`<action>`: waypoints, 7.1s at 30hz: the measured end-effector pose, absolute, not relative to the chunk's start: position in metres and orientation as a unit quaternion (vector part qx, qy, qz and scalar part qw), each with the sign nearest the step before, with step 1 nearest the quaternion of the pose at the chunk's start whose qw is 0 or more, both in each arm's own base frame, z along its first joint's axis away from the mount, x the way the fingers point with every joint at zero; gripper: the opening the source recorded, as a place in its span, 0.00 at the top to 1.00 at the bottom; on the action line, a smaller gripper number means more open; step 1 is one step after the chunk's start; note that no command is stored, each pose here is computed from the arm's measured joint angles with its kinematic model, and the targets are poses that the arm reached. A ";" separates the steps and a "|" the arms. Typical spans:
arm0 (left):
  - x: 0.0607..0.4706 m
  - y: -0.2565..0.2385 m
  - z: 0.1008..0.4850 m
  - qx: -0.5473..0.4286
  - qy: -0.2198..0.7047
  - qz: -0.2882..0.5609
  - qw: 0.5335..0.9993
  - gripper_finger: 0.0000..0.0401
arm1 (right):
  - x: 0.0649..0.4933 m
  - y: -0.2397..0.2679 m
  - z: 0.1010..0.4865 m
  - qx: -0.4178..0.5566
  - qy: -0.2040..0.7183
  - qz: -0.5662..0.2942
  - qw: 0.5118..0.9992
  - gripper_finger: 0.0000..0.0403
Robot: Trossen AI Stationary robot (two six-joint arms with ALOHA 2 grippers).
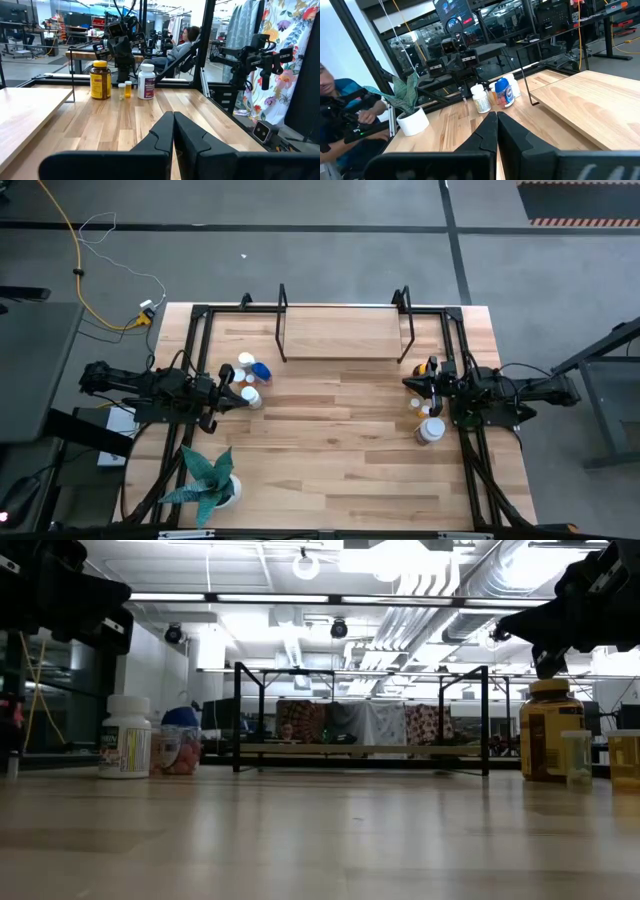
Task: Pick and place medicine bottles onto shelf by color
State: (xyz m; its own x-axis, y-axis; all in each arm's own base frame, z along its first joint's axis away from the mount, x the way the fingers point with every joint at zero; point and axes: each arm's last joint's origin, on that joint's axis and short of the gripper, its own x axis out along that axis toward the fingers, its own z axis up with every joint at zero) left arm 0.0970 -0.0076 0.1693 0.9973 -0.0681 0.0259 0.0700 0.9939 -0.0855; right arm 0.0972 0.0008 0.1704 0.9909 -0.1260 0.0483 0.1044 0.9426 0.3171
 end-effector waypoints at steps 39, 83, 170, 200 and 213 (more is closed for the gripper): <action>0.097 -0.008 0.169 -0.043 -0.011 -0.035 0.998 1.00 | 0.097 0.001 0.170 0.159 -0.034 -0.059 0.985 1.00; 0.097 -0.008 0.169 -0.043 -0.011 -0.034 0.998 1.00 | 0.097 0.001 0.170 0.159 -0.034 -0.059 0.985 1.00; 0.163 -0.005 0.222 -0.038 0.483 0.161 0.860 0.35 | 0.097 0.001 0.170 0.159 -0.034 -0.058 0.985 1.00; 0.168 0.019 0.205 -0.125 0.549 0.198 0.802 0.35 | 0.097 0.001 0.170 0.159 -0.034 -0.058 0.985 1.00; 0.172 0.024 0.198 -0.139 0.564 0.208 0.787 0.43 | 0.097 0.001 0.170 0.159 -0.034 -0.059 0.985 1.00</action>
State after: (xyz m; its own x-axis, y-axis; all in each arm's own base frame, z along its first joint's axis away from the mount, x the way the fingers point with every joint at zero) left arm 0.1724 0.0236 0.1980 0.2769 0.1705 -0.9456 -0.4842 0.8748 0.0159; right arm 0.0972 0.0008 0.1703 0.9908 -0.1262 0.0481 0.1047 0.9426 0.3171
